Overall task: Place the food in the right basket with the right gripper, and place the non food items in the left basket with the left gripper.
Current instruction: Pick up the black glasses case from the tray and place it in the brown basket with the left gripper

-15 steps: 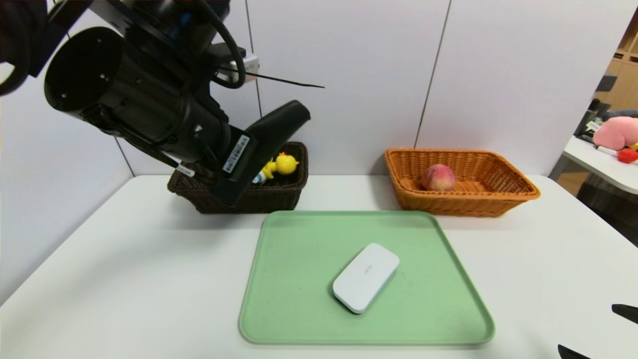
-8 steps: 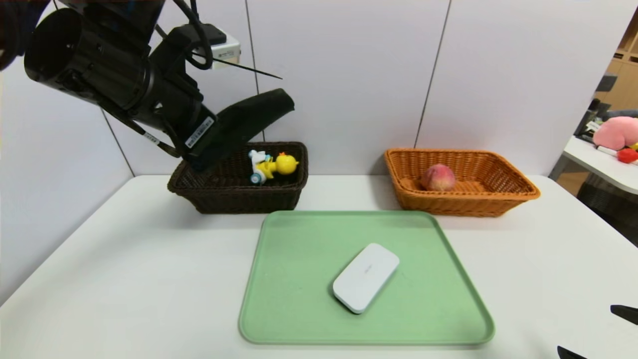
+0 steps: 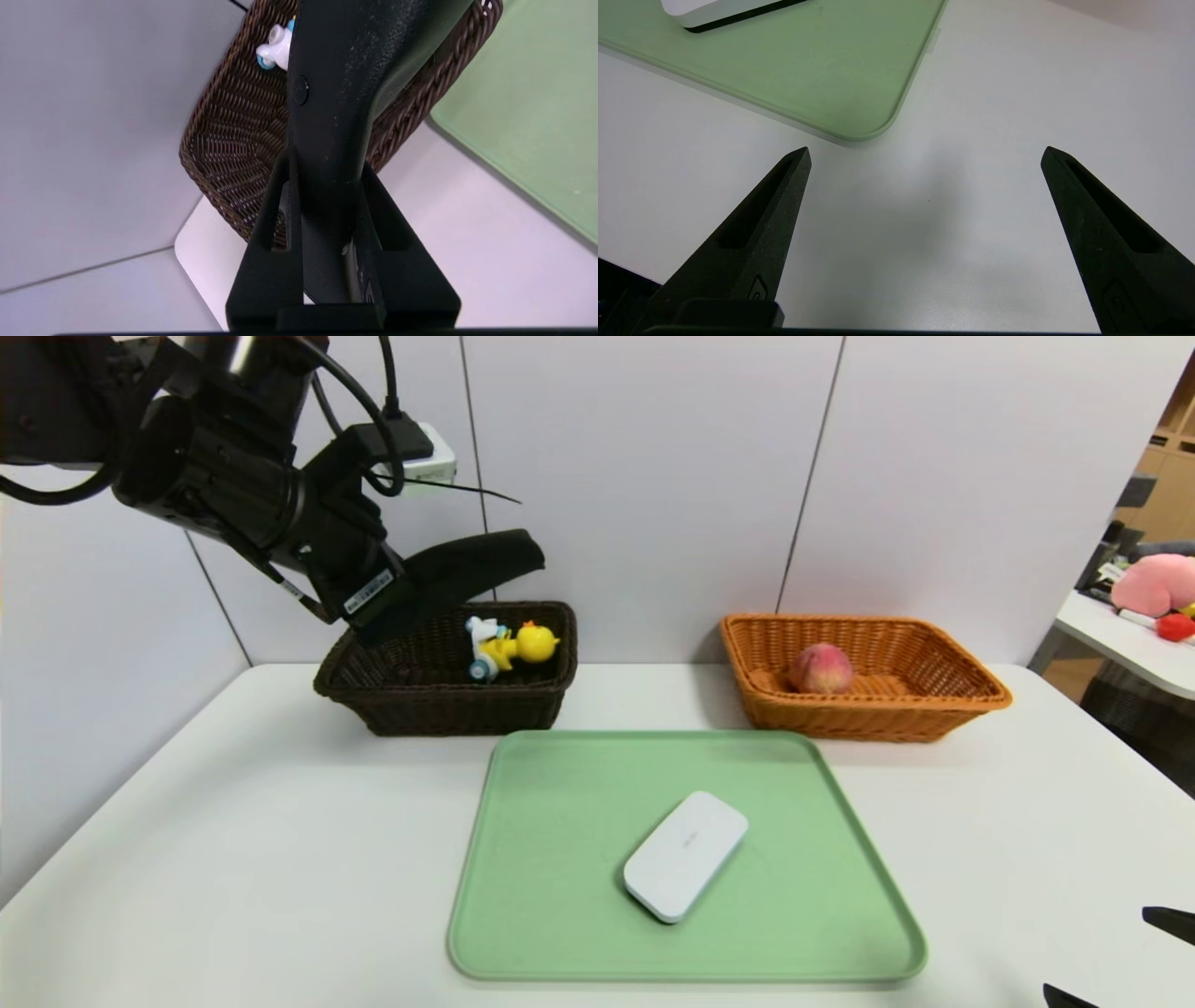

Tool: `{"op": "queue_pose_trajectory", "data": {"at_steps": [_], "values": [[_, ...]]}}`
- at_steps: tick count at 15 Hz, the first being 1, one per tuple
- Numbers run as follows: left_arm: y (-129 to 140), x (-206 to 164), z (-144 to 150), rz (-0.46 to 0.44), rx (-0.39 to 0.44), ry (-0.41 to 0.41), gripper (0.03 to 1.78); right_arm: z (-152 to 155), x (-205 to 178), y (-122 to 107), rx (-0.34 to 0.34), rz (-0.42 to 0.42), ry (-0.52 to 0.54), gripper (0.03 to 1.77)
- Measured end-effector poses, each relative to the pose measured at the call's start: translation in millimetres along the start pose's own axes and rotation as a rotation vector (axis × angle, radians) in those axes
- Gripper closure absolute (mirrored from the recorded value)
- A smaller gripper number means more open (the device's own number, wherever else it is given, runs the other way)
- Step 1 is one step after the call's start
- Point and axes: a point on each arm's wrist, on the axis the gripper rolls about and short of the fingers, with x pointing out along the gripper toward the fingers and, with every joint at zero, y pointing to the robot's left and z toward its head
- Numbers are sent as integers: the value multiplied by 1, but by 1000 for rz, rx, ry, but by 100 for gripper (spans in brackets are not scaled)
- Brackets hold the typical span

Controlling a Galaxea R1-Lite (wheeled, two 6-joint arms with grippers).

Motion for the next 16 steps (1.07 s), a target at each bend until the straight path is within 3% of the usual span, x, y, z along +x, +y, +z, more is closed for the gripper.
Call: {"op": "queue_pose_trajectory", "data": {"at_steps": [8, 12, 16], "values": [[9, 34, -7, -19, 186, -36, 147, -3, -2, 0, 1, 0, -5, 10], [17, 55, -23, -32, 252, 17, 147, -6, -3, 0, 1, 2, -5, 10], [20, 74, -37, -63, 253, 61, 147, -8, -2, 0, 1, 2, 0, 10]]}}
